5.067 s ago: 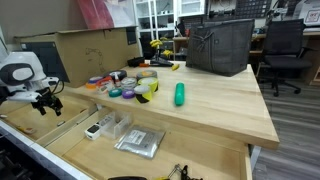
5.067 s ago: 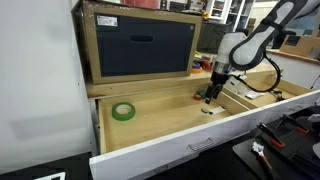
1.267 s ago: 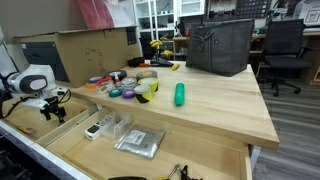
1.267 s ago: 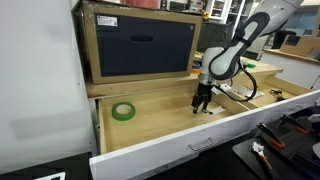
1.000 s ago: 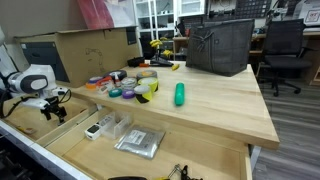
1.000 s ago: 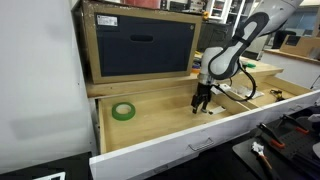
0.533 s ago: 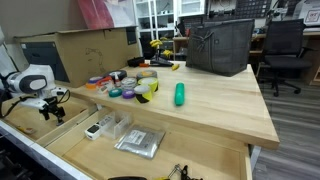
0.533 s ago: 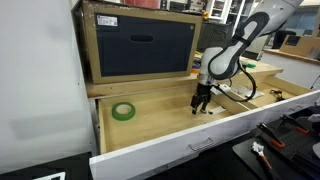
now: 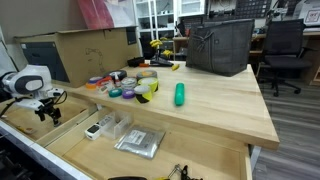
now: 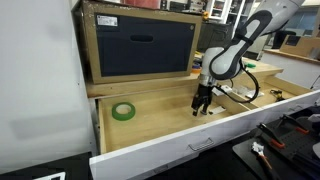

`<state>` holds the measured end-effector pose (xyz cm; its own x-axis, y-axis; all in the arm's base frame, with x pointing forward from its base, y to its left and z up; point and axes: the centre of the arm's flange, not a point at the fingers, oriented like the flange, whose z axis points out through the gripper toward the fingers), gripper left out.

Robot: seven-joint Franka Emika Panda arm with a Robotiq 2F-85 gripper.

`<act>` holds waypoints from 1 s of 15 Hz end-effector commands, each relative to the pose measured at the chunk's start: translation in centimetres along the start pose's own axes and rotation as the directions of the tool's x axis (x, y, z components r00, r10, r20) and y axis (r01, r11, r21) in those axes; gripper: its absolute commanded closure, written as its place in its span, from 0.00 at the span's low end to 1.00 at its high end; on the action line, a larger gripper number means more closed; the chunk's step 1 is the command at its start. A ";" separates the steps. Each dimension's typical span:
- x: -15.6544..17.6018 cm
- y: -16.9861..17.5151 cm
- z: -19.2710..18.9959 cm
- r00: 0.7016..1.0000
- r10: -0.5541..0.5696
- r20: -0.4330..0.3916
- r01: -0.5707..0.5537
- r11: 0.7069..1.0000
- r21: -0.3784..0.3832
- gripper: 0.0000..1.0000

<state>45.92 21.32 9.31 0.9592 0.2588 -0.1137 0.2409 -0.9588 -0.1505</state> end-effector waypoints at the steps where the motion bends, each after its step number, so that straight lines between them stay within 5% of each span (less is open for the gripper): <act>1: -1.9 -0.7 -1.2 0.998 0.057 -0.021 -0.057 0.998 0.020 0.00; 10: -1.3 -0.5 -2.3 0.989 0.148 -0.014 -0.148 0.988 0.037 0.00; 15: -1.8 0.2 -7.4 0.993 0.120 -0.009 -0.120 0.993 0.002 0.00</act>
<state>45.67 21.04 12.27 0.9843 0.1360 -0.1124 0.1164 -0.9794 -0.1649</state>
